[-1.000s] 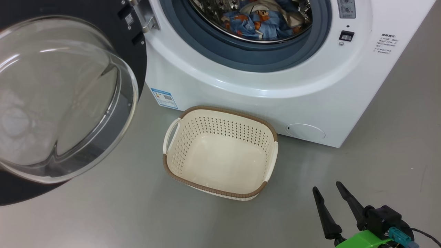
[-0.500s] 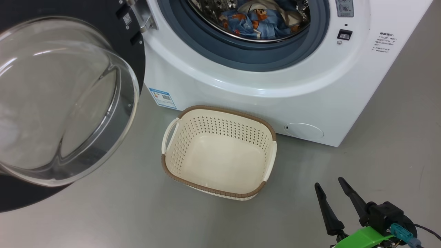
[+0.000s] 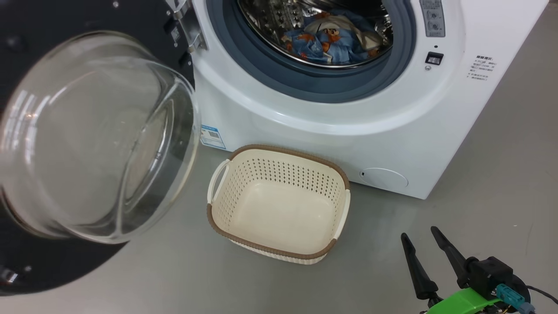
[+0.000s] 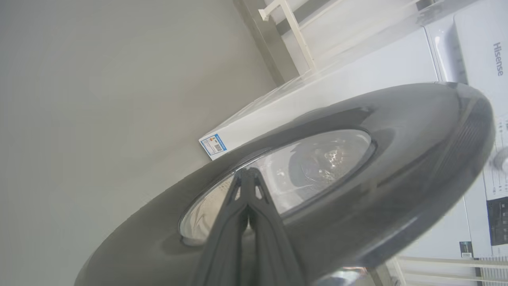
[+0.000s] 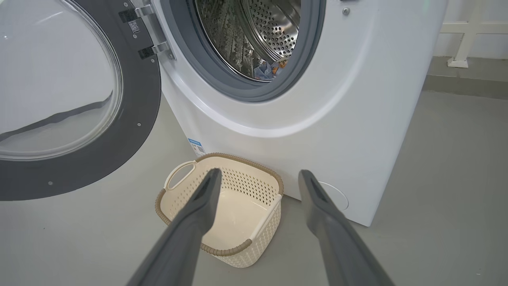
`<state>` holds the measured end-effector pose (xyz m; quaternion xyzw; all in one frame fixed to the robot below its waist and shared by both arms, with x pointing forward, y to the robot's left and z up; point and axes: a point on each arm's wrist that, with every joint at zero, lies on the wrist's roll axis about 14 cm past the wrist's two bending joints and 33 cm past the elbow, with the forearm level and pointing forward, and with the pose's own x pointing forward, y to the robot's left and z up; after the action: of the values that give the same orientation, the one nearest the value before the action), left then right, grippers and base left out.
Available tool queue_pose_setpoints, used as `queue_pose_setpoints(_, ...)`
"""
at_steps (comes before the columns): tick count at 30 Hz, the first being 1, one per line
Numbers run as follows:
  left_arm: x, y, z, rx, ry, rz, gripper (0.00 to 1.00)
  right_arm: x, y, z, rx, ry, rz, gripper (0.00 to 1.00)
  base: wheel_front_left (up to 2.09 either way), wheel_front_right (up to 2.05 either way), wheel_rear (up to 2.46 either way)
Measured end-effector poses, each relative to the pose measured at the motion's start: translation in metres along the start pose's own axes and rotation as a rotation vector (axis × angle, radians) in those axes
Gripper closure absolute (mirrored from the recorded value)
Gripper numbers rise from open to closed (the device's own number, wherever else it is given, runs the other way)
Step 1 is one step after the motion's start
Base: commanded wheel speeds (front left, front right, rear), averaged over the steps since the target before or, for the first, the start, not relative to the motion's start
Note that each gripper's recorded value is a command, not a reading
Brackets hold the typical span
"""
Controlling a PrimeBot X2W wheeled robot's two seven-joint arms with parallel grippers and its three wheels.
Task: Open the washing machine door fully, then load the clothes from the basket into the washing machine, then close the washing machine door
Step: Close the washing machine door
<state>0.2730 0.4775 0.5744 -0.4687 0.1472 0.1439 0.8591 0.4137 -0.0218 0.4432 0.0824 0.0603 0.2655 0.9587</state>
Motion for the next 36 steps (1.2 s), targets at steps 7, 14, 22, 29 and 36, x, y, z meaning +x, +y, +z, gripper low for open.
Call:
queue_pose_setpoints(7,-0.002,-0.018,-0.02,0.032,0.081,-0.079,1.0,-0.002,0.002,0.005,-0.003,-0.011,-0.002,0.0,0.0,0.0,0.0)
queue_pose_setpoints(14,-0.003,-0.074,-0.057,0.096,0.23,-0.292,1.0,-0.009,-0.001,0.005,0.0,-0.013,-0.023,0.0,0.0,0.0,0.0)
queue_pose_setpoints(22,0.002,-0.119,-0.111,0.198,0.398,-0.445,1.0,-0.019,-0.012,0.013,0.0,-0.036,-0.068,0.0,0.0,0.0,0.0)
queue_pose_setpoints(29,0.013,-0.161,-0.157,0.248,0.525,-0.589,1.0,-0.032,-0.025,0.019,0.006,-0.056,-0.127,0.0,0.0,0.0,0.0)
queue_pose_setpoints(36,0.032,-0.198,-0.196,0.263,0.61,-0.692,1.0,-0.051,-0.045,0.024,0.011,-0.076,-0.209,0.0,0.0,0.0,0.0)
